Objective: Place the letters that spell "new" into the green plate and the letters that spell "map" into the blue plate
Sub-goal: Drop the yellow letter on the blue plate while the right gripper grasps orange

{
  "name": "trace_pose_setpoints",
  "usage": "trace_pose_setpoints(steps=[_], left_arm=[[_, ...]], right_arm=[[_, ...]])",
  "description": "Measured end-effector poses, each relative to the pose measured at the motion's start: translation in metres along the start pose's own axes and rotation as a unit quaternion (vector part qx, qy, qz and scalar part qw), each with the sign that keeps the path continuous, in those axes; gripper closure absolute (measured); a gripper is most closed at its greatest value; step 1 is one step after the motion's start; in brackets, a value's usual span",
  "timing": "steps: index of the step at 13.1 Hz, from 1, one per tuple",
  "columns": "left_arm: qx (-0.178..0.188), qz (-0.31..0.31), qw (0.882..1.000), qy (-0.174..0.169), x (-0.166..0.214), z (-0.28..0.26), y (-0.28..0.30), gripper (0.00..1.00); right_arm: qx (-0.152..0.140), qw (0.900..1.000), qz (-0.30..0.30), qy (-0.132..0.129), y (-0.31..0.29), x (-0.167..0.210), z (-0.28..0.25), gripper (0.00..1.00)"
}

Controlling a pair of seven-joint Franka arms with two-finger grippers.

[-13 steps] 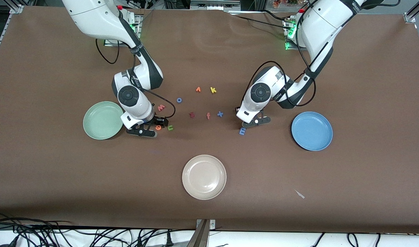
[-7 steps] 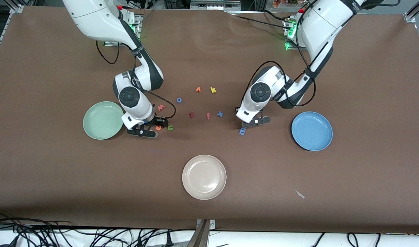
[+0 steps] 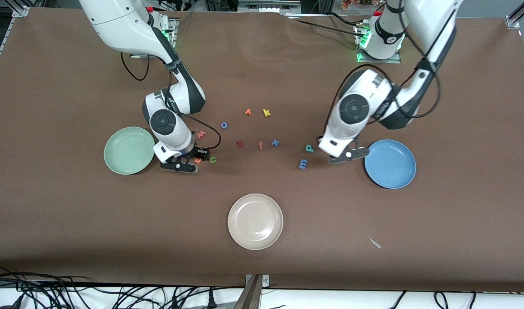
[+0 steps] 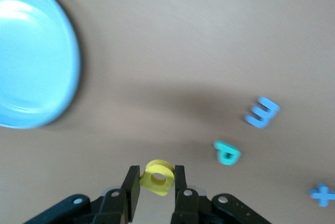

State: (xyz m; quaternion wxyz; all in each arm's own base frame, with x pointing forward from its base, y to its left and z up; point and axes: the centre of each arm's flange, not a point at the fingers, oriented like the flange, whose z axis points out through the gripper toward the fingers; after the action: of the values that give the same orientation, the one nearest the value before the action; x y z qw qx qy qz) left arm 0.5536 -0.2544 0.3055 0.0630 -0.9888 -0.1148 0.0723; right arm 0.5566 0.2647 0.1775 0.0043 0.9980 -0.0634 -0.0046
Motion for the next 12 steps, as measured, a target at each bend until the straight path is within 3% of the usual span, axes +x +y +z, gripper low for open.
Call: trace_pose_setpoints(steps=[6,9,12], left_arm=[[0.001,0.028,0.999,-0.033,0.078,0.008,-0.151,0.70],[0.017,0.032,0.999,-0.037,0.104,0.048,-0.205,0.70],[0.007,0.030,0.999,-0.042,0.123,0.102,-0.224,0.70]], right_arm=[[0.002,1.000,0.000,0.003,-0.002,0.003,0.000,0.29],[0.002,1.000,0.000,0.004,-0.003,0.004,0.001,0.31],[0.002,1.000,0.000,0.004,-0.003,0.005,0.002,0.41]])
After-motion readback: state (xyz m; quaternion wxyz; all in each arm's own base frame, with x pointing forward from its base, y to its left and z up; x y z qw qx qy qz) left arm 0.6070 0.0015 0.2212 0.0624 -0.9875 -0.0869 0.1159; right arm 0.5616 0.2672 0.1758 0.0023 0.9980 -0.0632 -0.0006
